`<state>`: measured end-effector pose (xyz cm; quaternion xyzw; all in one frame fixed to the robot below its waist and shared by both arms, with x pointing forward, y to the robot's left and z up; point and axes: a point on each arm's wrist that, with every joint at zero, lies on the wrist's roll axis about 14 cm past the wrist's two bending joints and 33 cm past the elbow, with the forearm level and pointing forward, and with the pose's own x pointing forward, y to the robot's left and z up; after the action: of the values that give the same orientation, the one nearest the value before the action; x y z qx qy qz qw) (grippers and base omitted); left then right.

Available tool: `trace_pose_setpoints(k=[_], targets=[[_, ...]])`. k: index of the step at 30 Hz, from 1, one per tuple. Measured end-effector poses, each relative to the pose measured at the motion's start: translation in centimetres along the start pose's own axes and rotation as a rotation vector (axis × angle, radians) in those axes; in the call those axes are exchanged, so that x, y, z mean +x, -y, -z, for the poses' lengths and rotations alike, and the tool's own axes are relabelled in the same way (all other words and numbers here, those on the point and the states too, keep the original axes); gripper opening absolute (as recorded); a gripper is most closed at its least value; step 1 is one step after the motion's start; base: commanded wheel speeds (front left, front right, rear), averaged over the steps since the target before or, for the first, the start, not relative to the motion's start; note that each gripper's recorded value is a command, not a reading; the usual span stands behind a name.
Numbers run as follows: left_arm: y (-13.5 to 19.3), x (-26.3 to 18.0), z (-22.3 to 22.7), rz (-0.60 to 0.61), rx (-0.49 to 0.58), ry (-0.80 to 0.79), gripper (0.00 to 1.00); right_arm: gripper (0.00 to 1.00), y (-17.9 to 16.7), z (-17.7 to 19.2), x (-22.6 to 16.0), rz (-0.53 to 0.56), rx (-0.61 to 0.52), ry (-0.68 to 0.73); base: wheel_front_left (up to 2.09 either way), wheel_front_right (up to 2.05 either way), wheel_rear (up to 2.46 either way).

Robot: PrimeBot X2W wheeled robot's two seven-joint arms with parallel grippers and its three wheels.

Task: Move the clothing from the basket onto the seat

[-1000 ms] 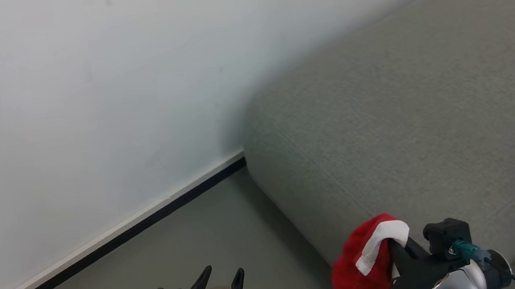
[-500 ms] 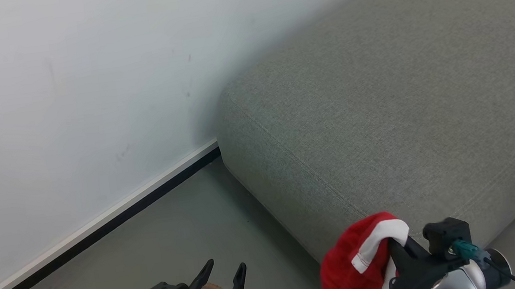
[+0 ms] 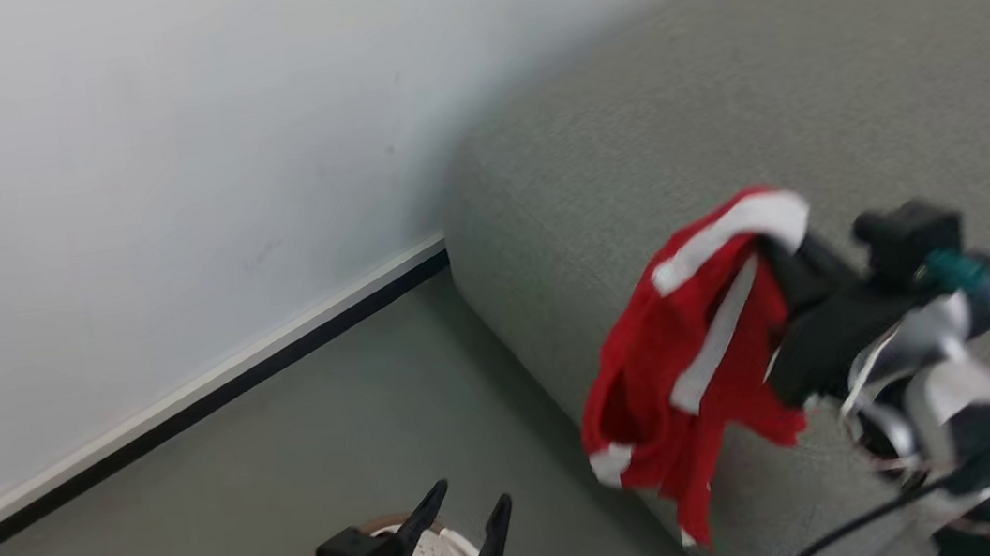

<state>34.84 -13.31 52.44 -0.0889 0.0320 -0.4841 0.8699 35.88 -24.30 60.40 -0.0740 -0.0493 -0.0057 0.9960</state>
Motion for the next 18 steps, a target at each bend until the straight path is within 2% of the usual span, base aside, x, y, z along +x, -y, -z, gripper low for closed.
trace_pose_setpoints(k=[8,14,18], targets=[[-0.6,0.8,-2.8,0.037,0.05,0.11,1.0,0.0,8.1,-4.6,6.4,0.087,-0.024,0.059,0.0,0.0,0.0],[-3.6,0.5,-3.2,0.019,0.087,0.173,1.0,0.0,13.5,-8.2,12.8,0.189,-0.066,0.106,0.0,0.0,0.0],[-5.5,0.0,-2.5,0.003,0.083,0.192,1.0,0.0,15.8,-8.4,16.9,0.249,-0.08,0.105,0.0,0.0,0.0]])
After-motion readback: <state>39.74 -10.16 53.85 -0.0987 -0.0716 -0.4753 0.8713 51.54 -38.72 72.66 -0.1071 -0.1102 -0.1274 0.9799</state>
